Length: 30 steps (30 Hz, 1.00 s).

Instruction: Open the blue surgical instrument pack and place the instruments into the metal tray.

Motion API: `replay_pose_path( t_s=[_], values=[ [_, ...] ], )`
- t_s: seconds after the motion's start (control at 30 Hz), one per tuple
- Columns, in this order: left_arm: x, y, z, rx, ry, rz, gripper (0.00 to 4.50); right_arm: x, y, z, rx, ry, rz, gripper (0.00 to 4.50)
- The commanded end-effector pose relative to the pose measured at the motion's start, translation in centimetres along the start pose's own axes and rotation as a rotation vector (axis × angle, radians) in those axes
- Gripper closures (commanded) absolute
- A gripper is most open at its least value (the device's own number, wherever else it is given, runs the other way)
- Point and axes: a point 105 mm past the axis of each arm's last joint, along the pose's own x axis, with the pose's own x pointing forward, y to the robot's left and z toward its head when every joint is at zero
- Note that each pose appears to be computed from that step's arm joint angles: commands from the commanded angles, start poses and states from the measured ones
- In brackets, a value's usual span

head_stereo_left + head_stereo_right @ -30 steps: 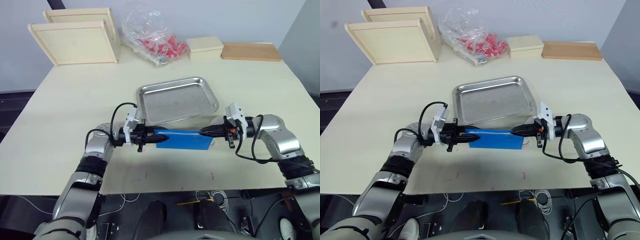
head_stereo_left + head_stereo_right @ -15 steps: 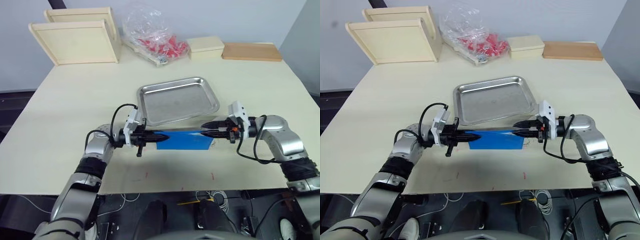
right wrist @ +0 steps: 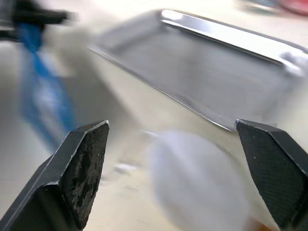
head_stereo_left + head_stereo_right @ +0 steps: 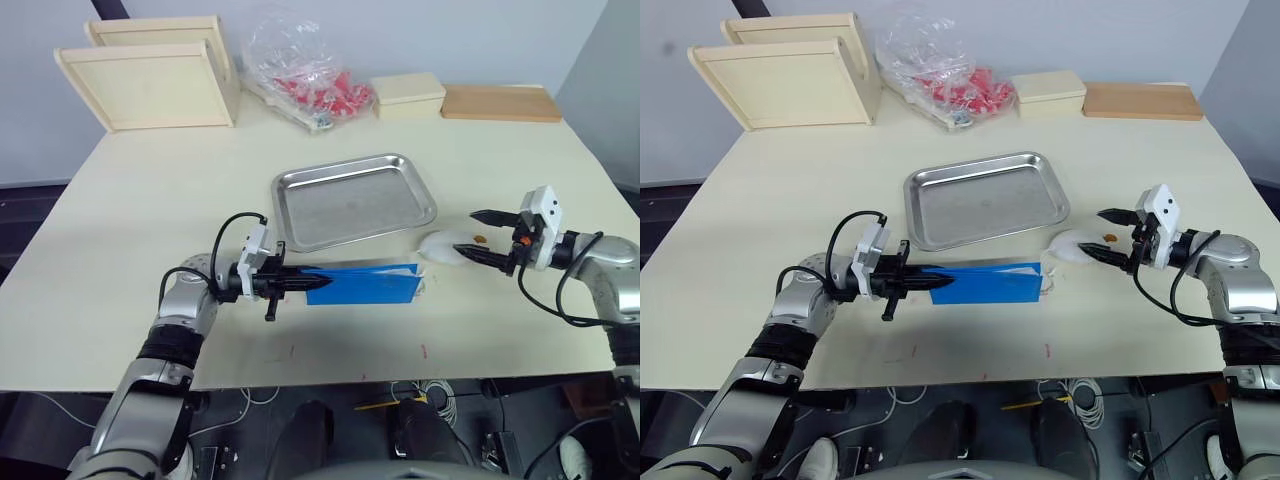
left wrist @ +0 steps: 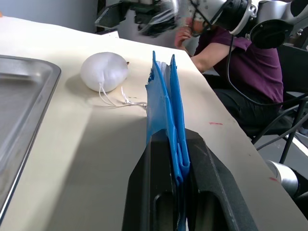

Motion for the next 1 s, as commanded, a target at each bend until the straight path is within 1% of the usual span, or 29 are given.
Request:
replay_pose_path(
  t_s=[0.03,0.07,0.1,0.17,0.2,0.27,0.3,0.37,0.4,0.43,0.47,0.5,0.53,0.6,0.7,0.83,1.0],
  values=[
    [-0.1,-0.5,0.6,0.04,0.006,-0.048,4.5,1.8,0.7,-1.2,0.057,0.016,-0.009,0.05],
    [-0.1,-0.4,0.6,0.042,0.006,-0.047,4.5,1.9,1.1,-1.5,0.079,0.02,0.006,0.05],
    [-0.2,-0.4,0.6,0.043,0.007,-0.045,4.5,1.9,1.4,-1.8,0.098,0.023,0.014,0.43],
    [-0.2,-0.4,0.5,0.044,0.01,-0.04,4.5,1.6,1.7,-2.1,0.113,0.029,0.024,0.78],
    [-0.3,-0.4,0.5,0.045,0.011,-0.036,4.5,1.4,1.8,-1.9,0.113,0.018,0.023,1.38],
    [-0.3,-0.4,0.4,0.047,0.011,-0.031,4.5,1.1,1.9,-1.5,0.119,-0.009,0.023,2.11],
    [-0.3,-0.4,0.4,0.048,0.01,-0.029,4.5,0.9,2.0,-1.4,0.124,-0.015,0.023,2.66],
    [-0.3,-0.5,0.3,0.05,0.009,-0.025,4.5,0.1,2.0,-0.8,0.126,-0.045,0.014,3.42],
    [-0.3,-0.5,0.3,0.052,0.011,-0.022,4.5,-0.4,1.9,-0.3,0.126,-0.072,0.004,3.51],
    [-0.4,-0.5,0.3,0.054,0.013,-0.019,4.5,-0.9,1.7,0.2,0.128,-0.1,-0.008,4.03],
    [-0.4,-0.4,0.2,0.055,0.015,-0.015,4.5,-1.3,1.5,0.7,0.132,-0.126,-0.021,4.2],
    [-0.4,-0.4,0.2,0.056,0.016,-0.012,4.5,-1.8,1.1,1.3,0.138,-0.156,-0.04,4.2],
    [-0.5,-0.4,0.2,0.056,0.018,-0.01,4.5,-2.2,0.9,1.8,0.142,-0.177,-0.052,4.45],
    [-0.6,-0.4,0.1,0.059,0.024,-0.005,4.5,-3.3,0.6,3.1,0.16,-0.224,-0.061,4.49],
    [-0.6,-0.2,0.0,0.061,0.033,0.002,4.5,-4.9,0.2,5.8,0.184,-0.32,-0.061,4.49],
    [-0.5,0.1,0.0,0.067,0.036,0.008,4.5,-6.1,0.5,9.5,0.228,-0.437,-0.005,4.49],
    [-0.3,0.2,0.0,0.074,0.046,-0.008,4.5,-6.6,1.1,13.3,0.279,-0.592,0.06,4.49]
  ],
)
